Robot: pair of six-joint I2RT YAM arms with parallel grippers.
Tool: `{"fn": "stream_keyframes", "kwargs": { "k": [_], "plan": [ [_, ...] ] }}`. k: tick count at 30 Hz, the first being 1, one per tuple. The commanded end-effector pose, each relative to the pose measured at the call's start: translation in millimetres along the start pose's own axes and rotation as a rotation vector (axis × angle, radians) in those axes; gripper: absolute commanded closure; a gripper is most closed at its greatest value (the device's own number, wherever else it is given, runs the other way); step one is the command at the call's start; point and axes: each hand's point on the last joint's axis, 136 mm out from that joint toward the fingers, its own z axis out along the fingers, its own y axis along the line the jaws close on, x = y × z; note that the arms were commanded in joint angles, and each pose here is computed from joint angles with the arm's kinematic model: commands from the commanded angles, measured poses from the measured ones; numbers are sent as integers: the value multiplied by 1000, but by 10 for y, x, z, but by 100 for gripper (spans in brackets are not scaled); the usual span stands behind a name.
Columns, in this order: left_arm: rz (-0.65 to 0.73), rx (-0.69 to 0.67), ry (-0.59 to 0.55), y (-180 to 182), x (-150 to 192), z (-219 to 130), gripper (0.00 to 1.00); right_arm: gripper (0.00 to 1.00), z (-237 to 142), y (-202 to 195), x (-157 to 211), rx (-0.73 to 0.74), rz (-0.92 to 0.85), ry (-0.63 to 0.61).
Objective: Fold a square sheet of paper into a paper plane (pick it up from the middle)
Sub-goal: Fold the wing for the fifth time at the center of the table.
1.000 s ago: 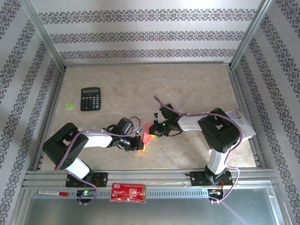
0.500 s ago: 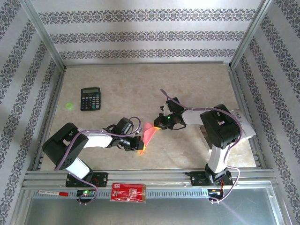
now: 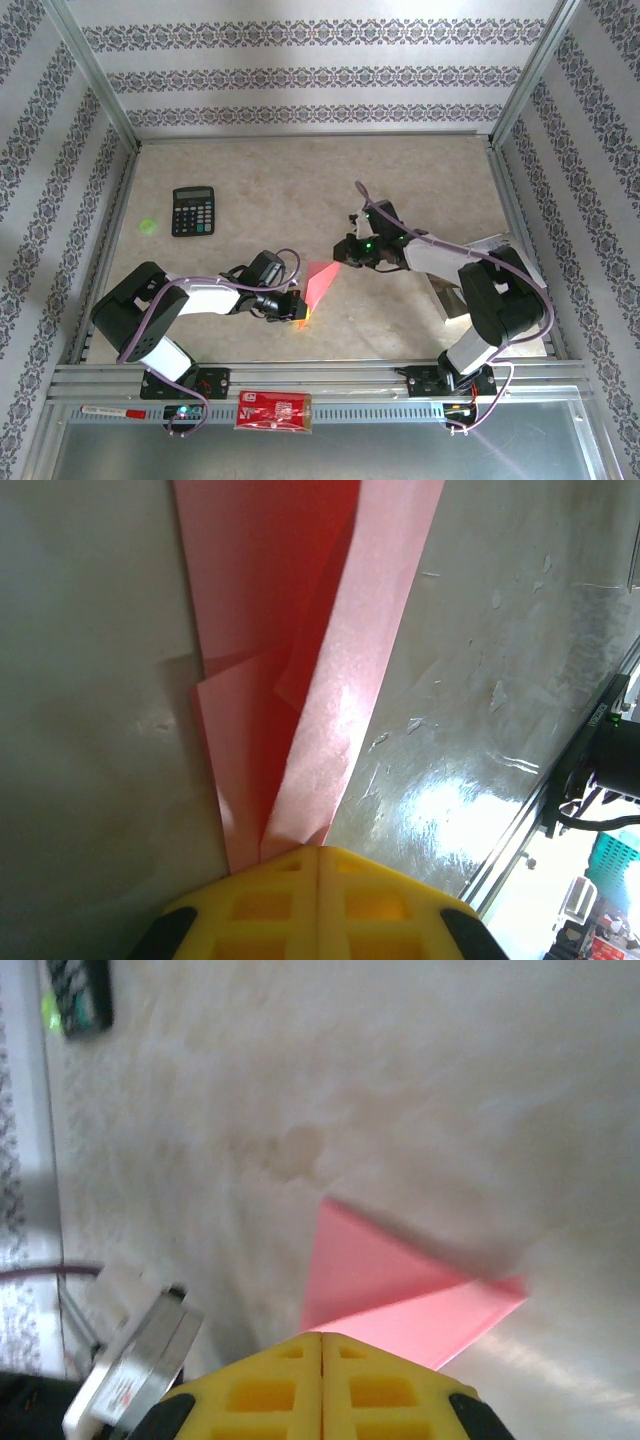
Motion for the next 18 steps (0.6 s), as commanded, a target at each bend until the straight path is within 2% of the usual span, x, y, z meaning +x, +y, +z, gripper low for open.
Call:
{"fn": "stream_keyframes", "kwargs": {
  "k": [1,9,18],
  "plan": [
    [-117,-213,75,552,321,-3,100,93,147,-2,295,9,30,52],
    [-109,-205,49,495,251,-24,100,94,454,12,785,7,66,140],
    [-112,-209,57,525,270,-5,100,95,573,15,1064,12,87,180]
  ]
}}
